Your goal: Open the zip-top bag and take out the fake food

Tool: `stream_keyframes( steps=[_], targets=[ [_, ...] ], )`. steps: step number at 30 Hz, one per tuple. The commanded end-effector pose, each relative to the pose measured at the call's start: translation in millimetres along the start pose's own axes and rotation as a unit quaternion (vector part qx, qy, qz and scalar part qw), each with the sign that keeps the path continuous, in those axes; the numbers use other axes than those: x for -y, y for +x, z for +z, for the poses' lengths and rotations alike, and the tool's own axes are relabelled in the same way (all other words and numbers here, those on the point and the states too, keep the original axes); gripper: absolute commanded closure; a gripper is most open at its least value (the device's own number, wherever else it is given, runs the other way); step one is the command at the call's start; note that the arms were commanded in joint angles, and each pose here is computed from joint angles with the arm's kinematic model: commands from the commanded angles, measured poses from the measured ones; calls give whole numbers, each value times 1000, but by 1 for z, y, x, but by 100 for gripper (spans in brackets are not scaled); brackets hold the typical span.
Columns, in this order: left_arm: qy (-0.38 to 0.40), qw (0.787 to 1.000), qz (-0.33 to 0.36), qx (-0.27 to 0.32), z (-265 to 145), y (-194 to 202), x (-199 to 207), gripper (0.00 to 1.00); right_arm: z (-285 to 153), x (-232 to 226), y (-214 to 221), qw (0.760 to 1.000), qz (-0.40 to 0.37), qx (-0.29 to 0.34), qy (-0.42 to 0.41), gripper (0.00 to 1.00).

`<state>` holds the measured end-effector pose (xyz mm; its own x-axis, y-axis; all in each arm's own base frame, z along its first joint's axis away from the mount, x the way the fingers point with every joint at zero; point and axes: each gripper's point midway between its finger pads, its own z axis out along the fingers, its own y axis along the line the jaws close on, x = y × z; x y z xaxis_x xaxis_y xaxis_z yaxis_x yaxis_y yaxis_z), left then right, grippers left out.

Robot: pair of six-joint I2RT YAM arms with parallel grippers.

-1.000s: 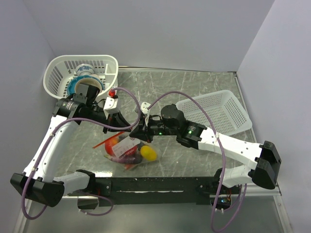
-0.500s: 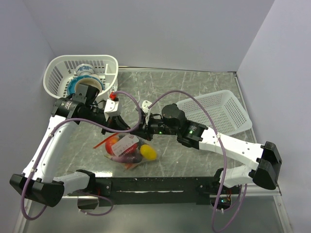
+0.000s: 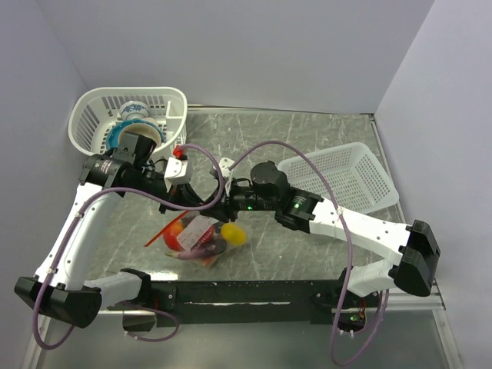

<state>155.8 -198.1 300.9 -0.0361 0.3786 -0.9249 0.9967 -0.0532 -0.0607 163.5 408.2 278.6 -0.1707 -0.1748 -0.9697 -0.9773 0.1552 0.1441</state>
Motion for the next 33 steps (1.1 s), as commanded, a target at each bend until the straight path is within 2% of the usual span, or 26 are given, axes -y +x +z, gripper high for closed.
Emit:
stream_keyframes(
  steps=[1, 3, 4, 7, 13, 18, 26, 33],
  targets=[
    [-1, 999, 35, 16, -6, -17, 9, 99, 3, -7, -34, 999, -28, 42, -16, 72],
    [-2, 999, 35, 17, -6, -18, 9, 99, 4, -8, -32, 999, -27, 41, -19, 83],
    [-1, 999, 37, 19, -6, -19, 10, 99, 5, -8, -33, 999, -26, 40, -20, 91],
    [0, 999, 36, 22, -6, -21, 10, 98, 5, -8, -35, 999, -26, 41, -21, 100],
    [-4, 999, 34, 16, -6, -16, 10, 98, -13, 6, -47, 997, -43, 54, 36, 100],
    [-17, 999, 37, 6, -5, -9, 4, 98, -46, 16, -63, 990, -52, 95, 88, 100],
    [-31, 999, 31, -20, -3, 9, -6, 98, -78, 25, -66, 982, -53, 125, 133, 100],
    [-61, 995, 8, -73, -3, 53, -23, 98, -100, 63, -71, 962, -34, 166, 216, 100]
  ],
)
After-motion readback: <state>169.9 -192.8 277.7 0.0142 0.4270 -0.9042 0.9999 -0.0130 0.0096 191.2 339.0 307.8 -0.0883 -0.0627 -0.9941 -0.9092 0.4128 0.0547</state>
